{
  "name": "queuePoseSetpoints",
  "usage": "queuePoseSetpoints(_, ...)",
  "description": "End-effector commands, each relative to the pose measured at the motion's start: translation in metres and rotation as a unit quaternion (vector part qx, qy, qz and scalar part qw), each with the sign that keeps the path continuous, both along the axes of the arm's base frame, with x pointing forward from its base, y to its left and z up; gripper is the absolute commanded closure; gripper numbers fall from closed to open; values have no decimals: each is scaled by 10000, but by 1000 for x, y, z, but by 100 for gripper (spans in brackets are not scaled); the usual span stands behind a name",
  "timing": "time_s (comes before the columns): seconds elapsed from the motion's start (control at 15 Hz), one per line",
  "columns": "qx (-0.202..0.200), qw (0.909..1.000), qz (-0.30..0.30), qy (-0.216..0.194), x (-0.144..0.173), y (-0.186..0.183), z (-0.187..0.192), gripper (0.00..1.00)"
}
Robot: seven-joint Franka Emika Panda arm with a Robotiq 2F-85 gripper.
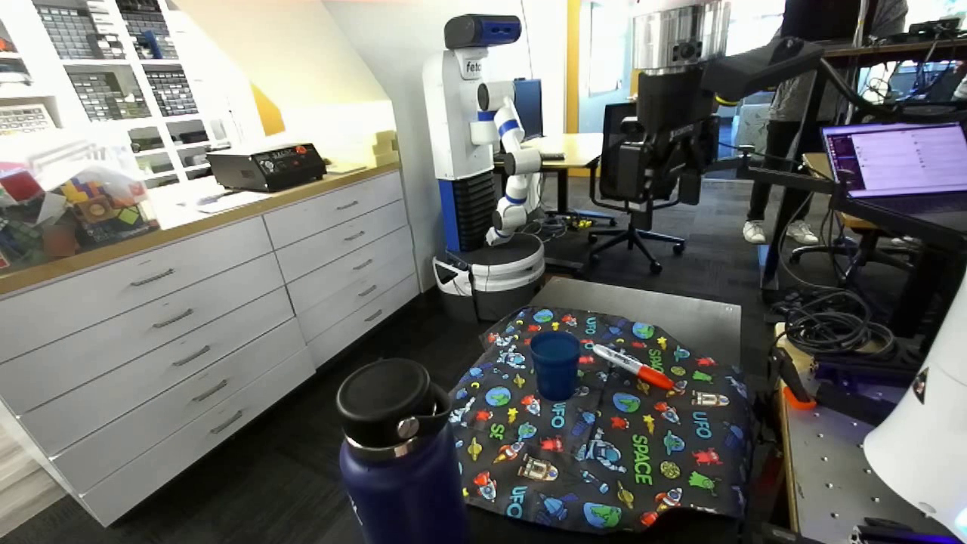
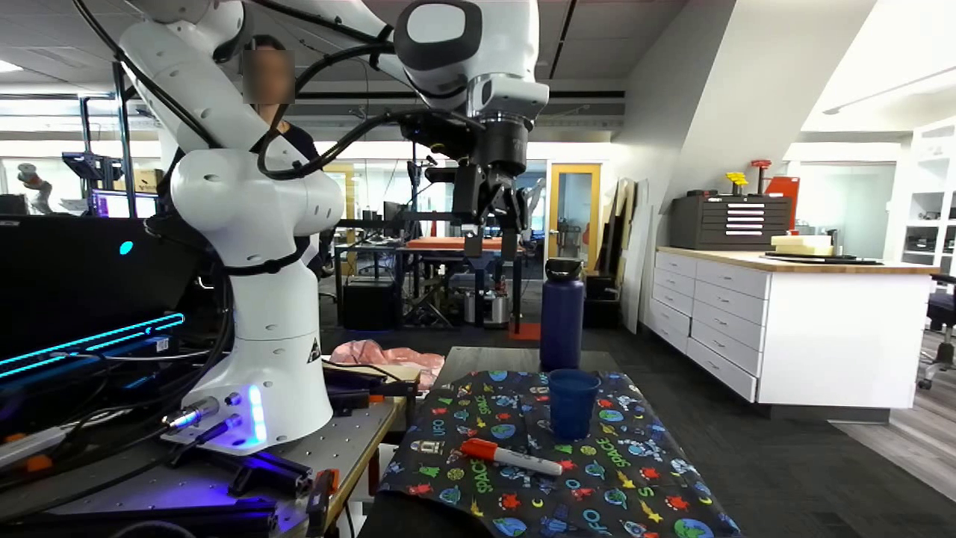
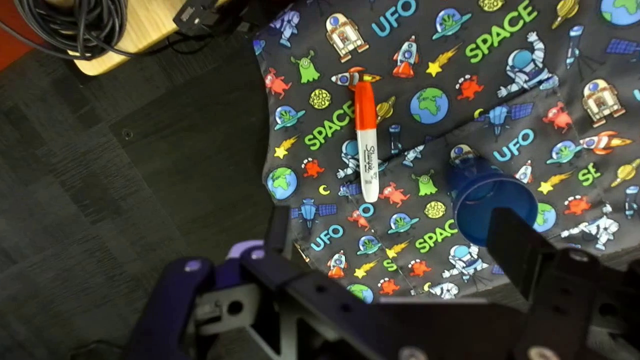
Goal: Put the pen in the cup
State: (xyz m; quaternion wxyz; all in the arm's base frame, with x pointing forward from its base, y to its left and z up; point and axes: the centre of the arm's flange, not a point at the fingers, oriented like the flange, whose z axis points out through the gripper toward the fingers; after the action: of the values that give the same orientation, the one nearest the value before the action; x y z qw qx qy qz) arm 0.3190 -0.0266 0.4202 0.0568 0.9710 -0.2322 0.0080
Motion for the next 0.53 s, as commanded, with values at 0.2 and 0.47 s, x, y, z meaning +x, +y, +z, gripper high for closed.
queuePoseSetpoints(0.2,200,9994,247,-138,-15,-7,-21,0)
queuePoseSetpoints(0.47,253,9991,233,-230,-13,-15,-31,0)
